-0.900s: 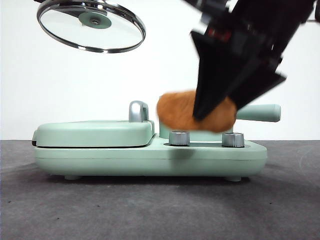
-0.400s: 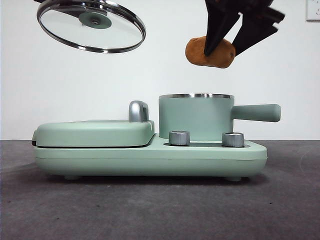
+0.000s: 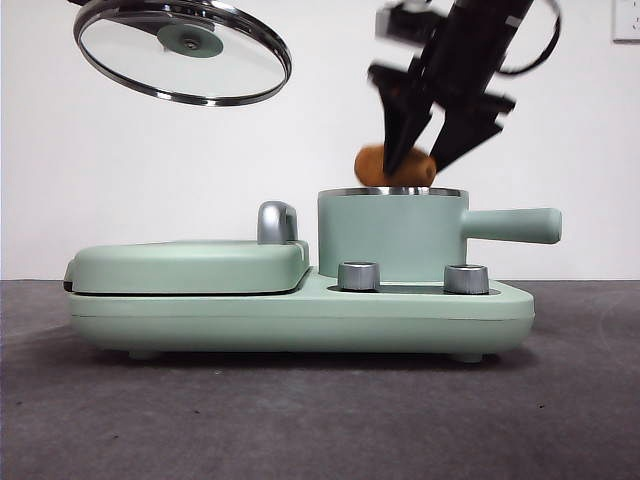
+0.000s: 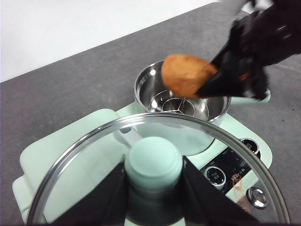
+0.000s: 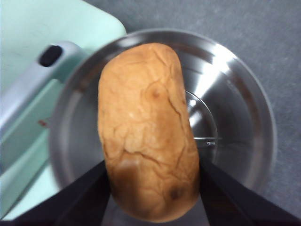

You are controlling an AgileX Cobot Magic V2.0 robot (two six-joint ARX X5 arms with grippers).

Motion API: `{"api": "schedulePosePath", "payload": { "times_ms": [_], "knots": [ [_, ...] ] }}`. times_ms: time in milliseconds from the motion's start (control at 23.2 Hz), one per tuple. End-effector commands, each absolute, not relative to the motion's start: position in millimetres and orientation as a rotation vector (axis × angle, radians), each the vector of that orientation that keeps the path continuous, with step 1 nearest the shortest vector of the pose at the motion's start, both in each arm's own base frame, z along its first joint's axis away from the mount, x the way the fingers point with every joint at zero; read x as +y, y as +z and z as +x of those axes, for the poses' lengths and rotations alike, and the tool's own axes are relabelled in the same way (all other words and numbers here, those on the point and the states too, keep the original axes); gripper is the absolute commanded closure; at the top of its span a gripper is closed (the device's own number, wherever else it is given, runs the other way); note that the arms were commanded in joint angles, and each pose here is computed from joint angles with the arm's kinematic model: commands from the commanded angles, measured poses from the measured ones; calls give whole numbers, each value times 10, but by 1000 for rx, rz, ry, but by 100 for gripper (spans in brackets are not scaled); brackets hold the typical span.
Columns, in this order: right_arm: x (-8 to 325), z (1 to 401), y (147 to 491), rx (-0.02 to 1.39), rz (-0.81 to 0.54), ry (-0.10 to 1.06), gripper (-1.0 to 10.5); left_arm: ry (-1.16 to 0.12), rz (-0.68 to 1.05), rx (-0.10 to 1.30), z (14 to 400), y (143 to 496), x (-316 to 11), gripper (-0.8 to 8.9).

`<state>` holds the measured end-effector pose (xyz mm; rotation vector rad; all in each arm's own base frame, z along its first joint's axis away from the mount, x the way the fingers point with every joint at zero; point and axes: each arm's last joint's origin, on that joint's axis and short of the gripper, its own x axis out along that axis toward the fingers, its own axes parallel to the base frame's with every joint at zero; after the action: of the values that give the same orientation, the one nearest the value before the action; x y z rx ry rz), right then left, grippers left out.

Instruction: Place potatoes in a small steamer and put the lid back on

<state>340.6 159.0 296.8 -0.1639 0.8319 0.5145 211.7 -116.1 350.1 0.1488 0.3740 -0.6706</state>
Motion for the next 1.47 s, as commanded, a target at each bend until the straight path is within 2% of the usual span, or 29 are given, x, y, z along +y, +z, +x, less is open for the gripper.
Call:
{"api": "schedulePosePath", "payload": {
  "times_ms": [43,302,475,561,690,863,1035,1208,1467],
  "knots": [
    [1652,3564,2826,844,-177,518,681,-675,143,308,2121,3599,-1173,799],
    [1682,3701,2524,918,-185,505,680,-675,142,302,2122,3605,-1173,799],
    [1691,3700,2530,913,-184,511,667,-675,142,302,2122,3605,-1174,799],
    [1695,3698,2531,912,-184,512,602,-675,142,302,2122,3605,-1174,799],
    [1696,3697,2540,909,-184,513,572,-675,142,302,2122,3605,-1174,799],
    [1695,3661,2747,872,-178,520,554,-675,142,301,2122,3605,-1174,799],
    [1622,3480,3140,773,-163,528,555,-675,142,301,2122,3605,-1174,799],
    [1532,3136,3428,778,-171,531,582,-675,141,300,2123,3606,-1174,799],
    [1493,2466,3316,660,-221,532,582,-676,138,300,2124,3605,-1178,799]
  ]
}}
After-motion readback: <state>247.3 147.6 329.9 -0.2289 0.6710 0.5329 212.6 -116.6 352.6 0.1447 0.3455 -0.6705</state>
